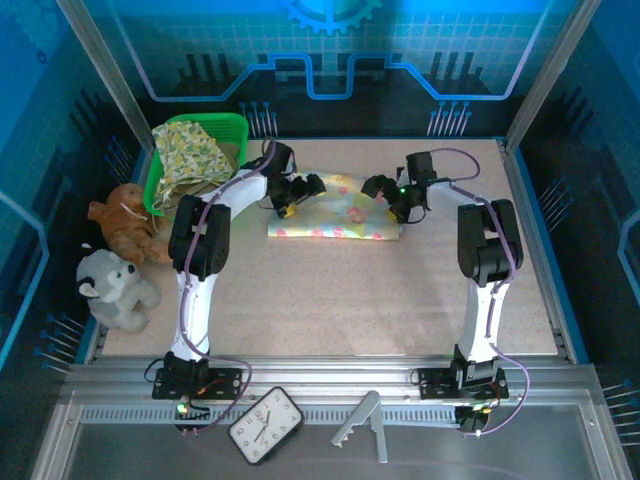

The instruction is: Fold and stack the skirts

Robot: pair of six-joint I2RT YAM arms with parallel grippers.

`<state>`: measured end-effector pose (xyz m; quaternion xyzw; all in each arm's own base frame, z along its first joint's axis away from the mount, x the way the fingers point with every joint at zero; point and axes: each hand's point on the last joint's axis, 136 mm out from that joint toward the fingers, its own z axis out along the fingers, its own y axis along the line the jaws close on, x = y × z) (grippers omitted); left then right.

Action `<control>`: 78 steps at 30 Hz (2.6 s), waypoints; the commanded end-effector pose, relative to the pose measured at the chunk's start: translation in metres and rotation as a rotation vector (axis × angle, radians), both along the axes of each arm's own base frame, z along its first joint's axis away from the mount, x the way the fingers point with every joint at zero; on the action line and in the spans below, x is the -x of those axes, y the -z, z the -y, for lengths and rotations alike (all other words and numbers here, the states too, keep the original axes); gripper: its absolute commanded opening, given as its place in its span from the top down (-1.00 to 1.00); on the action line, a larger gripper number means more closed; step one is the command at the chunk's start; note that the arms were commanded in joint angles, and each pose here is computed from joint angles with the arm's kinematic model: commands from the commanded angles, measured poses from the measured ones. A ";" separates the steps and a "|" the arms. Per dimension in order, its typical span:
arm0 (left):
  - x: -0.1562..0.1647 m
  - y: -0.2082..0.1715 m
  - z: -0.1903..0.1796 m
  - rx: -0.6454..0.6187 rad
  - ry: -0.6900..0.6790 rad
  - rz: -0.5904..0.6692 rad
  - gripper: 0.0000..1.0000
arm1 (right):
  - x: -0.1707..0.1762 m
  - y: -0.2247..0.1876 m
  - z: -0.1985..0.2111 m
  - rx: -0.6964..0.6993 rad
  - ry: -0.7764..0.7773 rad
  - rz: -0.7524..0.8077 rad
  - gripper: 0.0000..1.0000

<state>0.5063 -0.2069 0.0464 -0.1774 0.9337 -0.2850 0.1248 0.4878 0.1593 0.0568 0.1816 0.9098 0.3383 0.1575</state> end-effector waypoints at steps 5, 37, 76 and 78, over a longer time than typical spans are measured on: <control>0.060 0.031 -0.004 0.028 -0.019 -0.112 -0.98 | 0.047 0.023 0.009 0.071 -0.057 -0.104 -1.00; -0.012 0.019 -0.008 -0.114 -0.260 0.063 -0.98 | -0.023 -0.005 -0.041 -0.002 -0.030 0.049 -1.00; 0.135 -0.023 0.007 0.024 -0.090 0.020 -0.98 | 0.118 -0.010 -0.010 0.071 -0.053 -0.087 -1.00; 0.139 -0.014 0.000 -0.016 -0.087 0.002 -0.98 | 0.126 -0.003 -0.016 0.056 -0.046 -0.106 -1.00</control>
